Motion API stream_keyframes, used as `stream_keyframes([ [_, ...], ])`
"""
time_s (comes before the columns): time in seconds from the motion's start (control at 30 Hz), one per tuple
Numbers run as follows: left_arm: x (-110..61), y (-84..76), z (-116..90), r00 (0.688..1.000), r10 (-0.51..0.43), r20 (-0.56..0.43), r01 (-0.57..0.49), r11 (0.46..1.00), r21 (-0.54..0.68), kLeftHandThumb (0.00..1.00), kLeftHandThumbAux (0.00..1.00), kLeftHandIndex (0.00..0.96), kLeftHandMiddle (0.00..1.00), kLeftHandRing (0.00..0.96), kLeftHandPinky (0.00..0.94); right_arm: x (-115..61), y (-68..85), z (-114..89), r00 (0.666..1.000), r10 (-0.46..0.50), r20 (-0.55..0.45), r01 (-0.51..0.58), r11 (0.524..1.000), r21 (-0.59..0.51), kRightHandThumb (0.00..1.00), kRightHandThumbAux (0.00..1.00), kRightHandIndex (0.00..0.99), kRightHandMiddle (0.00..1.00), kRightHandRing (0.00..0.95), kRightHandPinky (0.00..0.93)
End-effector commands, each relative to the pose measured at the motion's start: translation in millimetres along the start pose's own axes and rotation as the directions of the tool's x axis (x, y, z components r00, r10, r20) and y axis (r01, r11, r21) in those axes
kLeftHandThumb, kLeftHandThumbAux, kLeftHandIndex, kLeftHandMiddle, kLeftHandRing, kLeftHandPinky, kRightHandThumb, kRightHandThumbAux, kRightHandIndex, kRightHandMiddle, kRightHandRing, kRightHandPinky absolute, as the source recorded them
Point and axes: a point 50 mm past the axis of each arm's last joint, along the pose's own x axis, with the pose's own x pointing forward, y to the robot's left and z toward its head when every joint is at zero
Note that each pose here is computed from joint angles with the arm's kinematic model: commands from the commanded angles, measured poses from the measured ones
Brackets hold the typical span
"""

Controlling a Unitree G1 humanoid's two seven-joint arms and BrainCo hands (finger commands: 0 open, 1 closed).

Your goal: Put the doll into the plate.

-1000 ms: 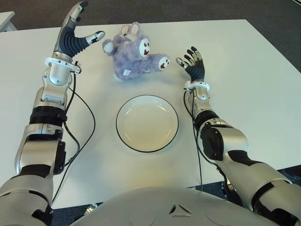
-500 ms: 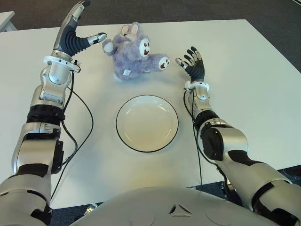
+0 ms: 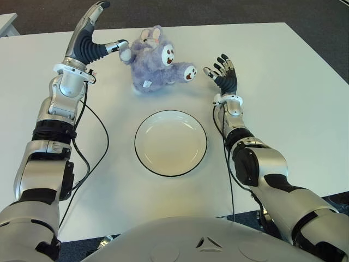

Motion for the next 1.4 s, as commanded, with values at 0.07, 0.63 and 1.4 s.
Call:
stream_keyframes([
  [0.07, 2.1, 0.3, 0.6, 1.000, -0.026, 0.014, 0.025, 0.999, 0.042, 0.093, 0.412, 0.000, 0.055, 0.024, 0.000, -9.9, 0.4, -18.7, 0.997, -0.007, -0.082, 0.007, 1.000, 0.004, 0.202, 0.854, 0.105, 0.132, 0.136, 0.167],
  [0.63, 2.9, -8.1, 13.0, 0.995, -0.078, 0.059, 0.076, 0.997, 0.035, 0.077, 0.358, 0.000, 0.068, 0.034, 0.000, -9.3, 0.7, -18.0, 0.997, -0.005, -0.081, 0.005, 1.000, 0.005, 0.201, 0.859, 0.097, 0.134, 0.142, 0.172],
  [1.4, 1.3, -16.9, 24.9, 0.990, -0.127, 0.061, 0.118, 0.984, 0.134, 0.099, 0.306, 0.000, 0.104, 0.044, 0.000, -8.7, 1.7, -17.6, 0.996, -0.006, -0.084, 0.008, 1.000, 0.018, 0.249, 0.865, 0.119, 0.150, 0.150, 0.176],
])
